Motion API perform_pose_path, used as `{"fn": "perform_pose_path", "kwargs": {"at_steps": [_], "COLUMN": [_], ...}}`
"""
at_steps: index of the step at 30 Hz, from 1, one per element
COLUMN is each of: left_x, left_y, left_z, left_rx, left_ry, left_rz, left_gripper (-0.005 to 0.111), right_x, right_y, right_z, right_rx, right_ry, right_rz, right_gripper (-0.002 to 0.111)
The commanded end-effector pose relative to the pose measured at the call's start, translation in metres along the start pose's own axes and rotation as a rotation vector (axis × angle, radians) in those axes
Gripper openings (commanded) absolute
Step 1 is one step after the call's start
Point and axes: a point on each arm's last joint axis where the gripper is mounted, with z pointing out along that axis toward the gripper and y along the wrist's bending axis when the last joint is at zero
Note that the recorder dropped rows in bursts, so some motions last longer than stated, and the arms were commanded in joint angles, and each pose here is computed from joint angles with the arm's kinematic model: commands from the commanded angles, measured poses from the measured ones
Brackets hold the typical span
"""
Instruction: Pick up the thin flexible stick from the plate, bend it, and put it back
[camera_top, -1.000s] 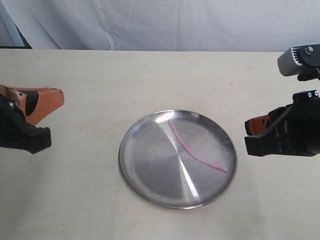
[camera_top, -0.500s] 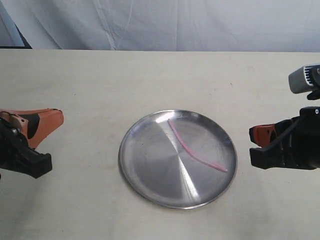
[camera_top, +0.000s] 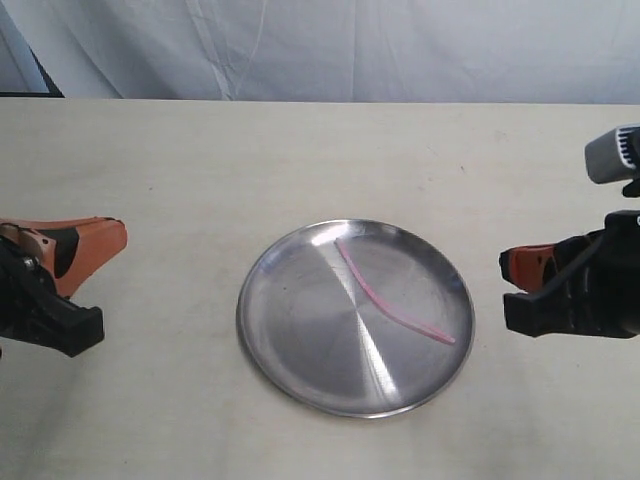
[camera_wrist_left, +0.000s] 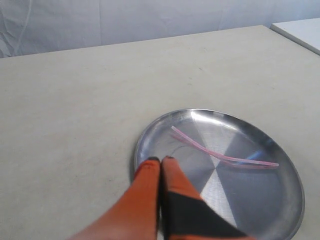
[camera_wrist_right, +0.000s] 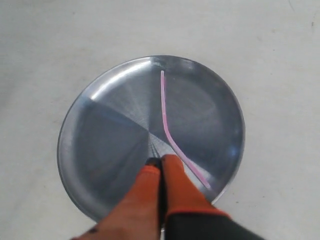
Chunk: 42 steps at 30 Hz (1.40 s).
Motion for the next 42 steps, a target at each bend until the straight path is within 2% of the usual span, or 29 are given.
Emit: {"fn": "perform_pose_path", "kwargs": {"at_steps": [1, 6, 9, 13, 16, 20, 30, 42], "left_x": [0.000, 0.000, 0.000, 0.000, 0.000, 0.000, 0.000, 0.000], "left_y": [0.000, 0.000, 0.000, 0.000, 0.000, 0.000, 0.000, 0.000], "left_z": [-0.001, -0.001, -0.001, -0.001, -0.001, -0.001, -0.001, -0.001], "left_rx": [0.001, 0.001, 0.001, 0.001, 0.001, 0.001, 0.001, 0.001], "left_ry": [-0.013, -0.014, -0.014, -0.015, -0.015, -0.015, -0.015, -0.015], "left_rz": [-0.001, 0.001, 0.001, 0.001, 0.001, 0.001, 0.001, 0.003], "left_gripper": [0.000, 0.000, 0.000, 0.000, 0.000, 0.000, 0.000, 0.000], "right_x": [-0.002, -0.004, -0.002, 0.018, 0.037, 0.057, 0.072, 0.095], "right_y": [0.003, 0.002, -0.004, -0.012, -0.013, -0.013, -0.022, -0.035], "right_z": [-0.018, -0.052, -0.074, -0.098, -0.104, -0.101, -0.078, -0.055], "right_rx": [-0.018, 0.001, 0.066, 0.200, 0.251, 0.248, 0.251, 0.336], "right_ry": [-0.098, -0.268, -0.373, -0.453, -0.499, -0.468, -0.509, -0.457], "right_rz": [-0.006, -0.051, -0.036, -0.029, -0.038, -0.041, -0.009, -0.105], "right_gripper": [-0.001, -0.001, -0.001, -0.001, -0.001, -0.001, -0.001, -0.001]}}
